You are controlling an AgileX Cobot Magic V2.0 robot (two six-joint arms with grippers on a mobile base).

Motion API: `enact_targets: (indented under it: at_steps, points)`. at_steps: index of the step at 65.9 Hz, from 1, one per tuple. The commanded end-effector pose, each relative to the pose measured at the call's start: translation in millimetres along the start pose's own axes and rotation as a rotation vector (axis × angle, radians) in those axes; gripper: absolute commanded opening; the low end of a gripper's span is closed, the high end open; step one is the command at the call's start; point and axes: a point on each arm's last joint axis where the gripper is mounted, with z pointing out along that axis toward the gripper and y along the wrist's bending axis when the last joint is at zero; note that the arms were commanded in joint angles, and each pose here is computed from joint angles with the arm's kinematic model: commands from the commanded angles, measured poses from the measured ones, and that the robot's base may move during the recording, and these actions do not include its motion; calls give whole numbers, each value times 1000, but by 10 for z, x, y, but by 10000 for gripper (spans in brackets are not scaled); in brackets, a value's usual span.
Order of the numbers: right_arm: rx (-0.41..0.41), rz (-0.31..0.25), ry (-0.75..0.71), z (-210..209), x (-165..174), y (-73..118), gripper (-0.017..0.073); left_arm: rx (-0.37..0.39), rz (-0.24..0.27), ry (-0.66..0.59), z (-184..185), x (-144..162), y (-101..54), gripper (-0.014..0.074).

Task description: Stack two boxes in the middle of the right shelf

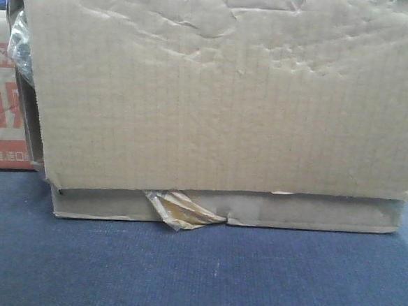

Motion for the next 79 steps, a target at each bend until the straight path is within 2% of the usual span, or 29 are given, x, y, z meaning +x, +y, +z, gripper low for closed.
enact_targets:
  at_steps: [1, 40, 53, 62, 70, 79]
  points:
    - [-2, -3, -27, -3, -24, 1, -154, 0, -4, -24, -5, -30, 0, -111]
    - [-2, -3, -29, -3, -25, 1, -154, 0, -4, -28, -5, -34, -1, -111]
    - [-1, -3, -55, -4, -49, 0, -154, 4, -4, -117, -11, -115, -4, -111]
    - [-1, -3, -57, -5, -51, 0, -154, 9, -4, -230, -28, -217, -8, -111]
    - [-1, -3, -57, -5, -51, 0, -154, 9, -26, -294, -44, -279, -5, -111]
    - [-1, -3, -57, -5, -51, 0, -154, 8, -8, -314, -153, -759, -15, -111]
